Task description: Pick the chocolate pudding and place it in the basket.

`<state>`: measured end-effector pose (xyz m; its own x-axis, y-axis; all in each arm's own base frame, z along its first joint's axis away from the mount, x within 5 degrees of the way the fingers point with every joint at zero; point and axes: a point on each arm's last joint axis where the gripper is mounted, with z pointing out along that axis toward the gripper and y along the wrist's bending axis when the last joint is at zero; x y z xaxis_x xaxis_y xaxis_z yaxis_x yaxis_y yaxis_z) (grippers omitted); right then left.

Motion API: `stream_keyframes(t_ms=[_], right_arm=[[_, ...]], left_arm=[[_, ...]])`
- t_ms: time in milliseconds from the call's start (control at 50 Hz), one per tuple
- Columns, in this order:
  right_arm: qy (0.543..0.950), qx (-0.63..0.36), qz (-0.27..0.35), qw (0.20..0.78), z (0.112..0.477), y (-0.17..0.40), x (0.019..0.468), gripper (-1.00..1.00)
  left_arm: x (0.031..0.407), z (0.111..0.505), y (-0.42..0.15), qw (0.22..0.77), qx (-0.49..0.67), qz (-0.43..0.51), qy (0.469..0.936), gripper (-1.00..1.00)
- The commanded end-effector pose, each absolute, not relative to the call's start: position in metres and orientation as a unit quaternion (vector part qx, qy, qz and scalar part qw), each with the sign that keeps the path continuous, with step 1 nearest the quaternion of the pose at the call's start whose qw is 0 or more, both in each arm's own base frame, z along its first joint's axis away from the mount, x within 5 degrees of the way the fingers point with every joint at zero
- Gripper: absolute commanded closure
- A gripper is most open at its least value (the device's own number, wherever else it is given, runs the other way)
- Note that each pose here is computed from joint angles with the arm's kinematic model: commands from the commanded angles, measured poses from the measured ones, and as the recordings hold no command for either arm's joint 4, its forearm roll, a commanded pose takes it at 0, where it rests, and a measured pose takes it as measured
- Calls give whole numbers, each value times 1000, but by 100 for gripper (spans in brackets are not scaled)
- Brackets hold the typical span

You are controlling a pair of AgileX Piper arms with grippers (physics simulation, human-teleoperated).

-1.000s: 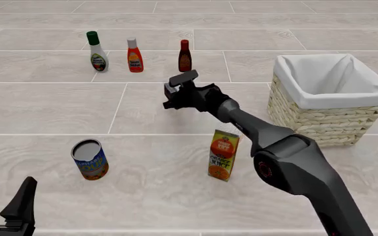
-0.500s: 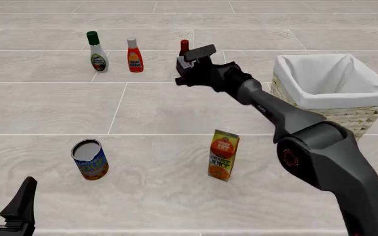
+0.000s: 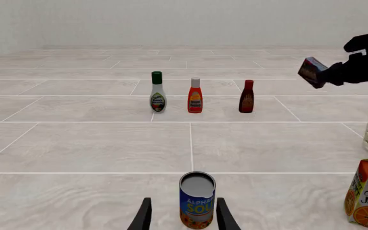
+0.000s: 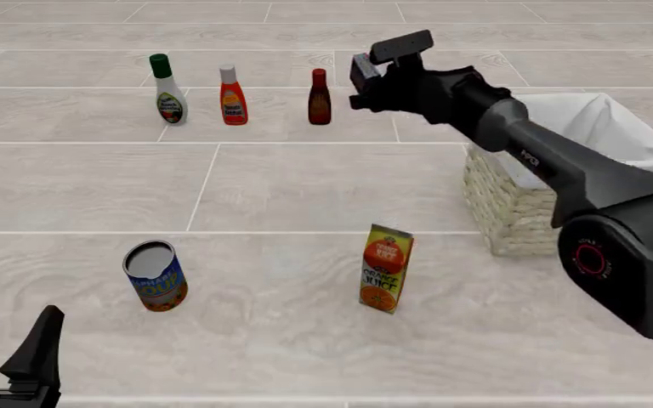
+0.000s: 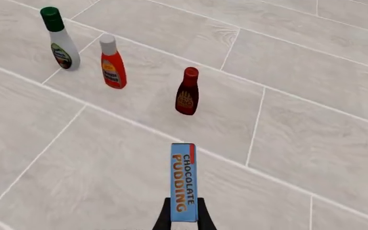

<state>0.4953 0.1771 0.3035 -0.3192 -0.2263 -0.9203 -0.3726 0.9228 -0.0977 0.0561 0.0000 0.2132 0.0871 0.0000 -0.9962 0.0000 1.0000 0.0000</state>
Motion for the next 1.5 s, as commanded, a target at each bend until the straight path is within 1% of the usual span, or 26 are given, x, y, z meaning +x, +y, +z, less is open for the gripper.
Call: stream_keyframes(t_ms=[20, 160, 380, 420, 480, 620, 960, 1060, 1300, 1500], right_arm=[[800, -165, 51, 574, 337, 144, 479, 100], [793, -160, 54, 586, 354, 138, 462, 100], [790, -148, 45, 593, 375, 120, 449, 100], [789, -141, 38, 597, 384, 109, 446, 100], [788, -139, 38, 599, 388, 107, 443, 100], [791, -110, 26, 601, 402, 80, 437, 100], [793, -57, -17, 607, 411, 18, 415, 100], [791, -37, -29, 610, 419, 0, 403, 100], [792, 0, -41, 609, 425, -26, 390, 100], [795, 28, -45, 604, 424, -43, 387, 100]], left_arm=[[56, 213, 0, 737, 0, 0, 676, -100], [56, 213, 0, 737, 0, 0, 676, -100], [56, 213, 0, 737, 0, 0, 676, -100], [56, 213, 0, 737, 0, 0, 676, -100], [56, 213, 0, 737, 0, 0, 676, -100], [56, 213, 0, 737, 0, 0, 676, -100], [56, 213, 0, 737, 0, 0, 676, -100], [56, 213, 0, 737, 0, 0, 676, -100], [56, 213, 0, 737, 0, 0, 676, -100], [56, 213, 0, 737, 0, 0, 676, -100]])
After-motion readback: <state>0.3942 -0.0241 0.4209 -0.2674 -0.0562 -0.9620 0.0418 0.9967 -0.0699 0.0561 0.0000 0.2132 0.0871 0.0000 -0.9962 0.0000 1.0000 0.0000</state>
